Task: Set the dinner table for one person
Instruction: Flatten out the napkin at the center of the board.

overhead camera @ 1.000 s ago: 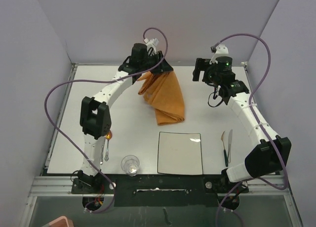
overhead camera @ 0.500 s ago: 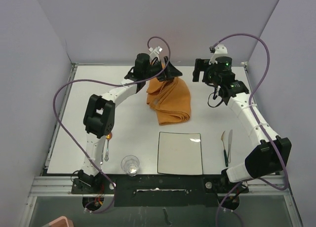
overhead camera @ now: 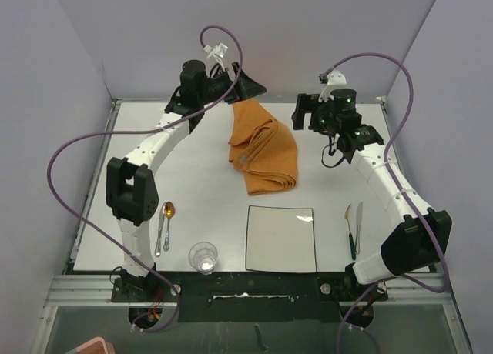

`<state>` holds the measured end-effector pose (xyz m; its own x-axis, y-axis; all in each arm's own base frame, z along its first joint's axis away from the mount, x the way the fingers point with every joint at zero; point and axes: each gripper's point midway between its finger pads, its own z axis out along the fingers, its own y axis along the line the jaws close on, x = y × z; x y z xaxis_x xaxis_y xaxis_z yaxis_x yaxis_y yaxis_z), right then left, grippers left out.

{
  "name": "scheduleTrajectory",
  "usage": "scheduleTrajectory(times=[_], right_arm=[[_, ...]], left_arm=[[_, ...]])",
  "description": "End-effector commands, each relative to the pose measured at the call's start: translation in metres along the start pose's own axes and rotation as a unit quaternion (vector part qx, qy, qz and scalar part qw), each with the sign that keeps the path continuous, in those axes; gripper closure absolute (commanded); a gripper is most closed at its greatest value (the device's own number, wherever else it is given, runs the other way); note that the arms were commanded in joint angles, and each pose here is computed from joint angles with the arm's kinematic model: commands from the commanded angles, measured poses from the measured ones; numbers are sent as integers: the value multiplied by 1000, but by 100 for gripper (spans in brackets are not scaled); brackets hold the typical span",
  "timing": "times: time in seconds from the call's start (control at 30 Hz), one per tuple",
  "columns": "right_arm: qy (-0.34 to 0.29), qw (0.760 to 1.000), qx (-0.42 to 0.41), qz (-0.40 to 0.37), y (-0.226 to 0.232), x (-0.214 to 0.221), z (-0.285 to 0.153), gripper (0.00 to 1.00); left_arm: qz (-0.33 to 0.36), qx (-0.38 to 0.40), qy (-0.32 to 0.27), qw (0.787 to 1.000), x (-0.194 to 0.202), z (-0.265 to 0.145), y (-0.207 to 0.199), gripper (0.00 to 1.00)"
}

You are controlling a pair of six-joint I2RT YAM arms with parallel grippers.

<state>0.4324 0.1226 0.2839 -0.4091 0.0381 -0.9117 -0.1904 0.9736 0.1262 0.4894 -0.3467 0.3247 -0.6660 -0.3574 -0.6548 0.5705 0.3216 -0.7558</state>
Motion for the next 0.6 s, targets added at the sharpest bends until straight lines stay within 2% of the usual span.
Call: scheduleTrajectory(times=[0.0, 0.1, 0.27, 0.4, 0.57], right_arm=[[37, 996, -80, 5, 51, 20, 20, 2], [92, 991, -99, -17, 83, 53, 30, 2], [132, 983, -120, -38, 109, 82, 40, 2], [144, 982, -114, -43, 113, 83, 46, 2], [165, 980, -107, -29, 116, 99, 56, 2]], left_arm=[[101, -150, -32, 983, -39, -58, -3, 17], [69, -216, -49, 973, -35, -88, 38, 17], [31, -283, -85, 955, -41, -136, 82, 18], [18, -298, -92, 950, -45, -159, 96, 18], [15, -304, -94, 948, -42, -167, 100, 18]])
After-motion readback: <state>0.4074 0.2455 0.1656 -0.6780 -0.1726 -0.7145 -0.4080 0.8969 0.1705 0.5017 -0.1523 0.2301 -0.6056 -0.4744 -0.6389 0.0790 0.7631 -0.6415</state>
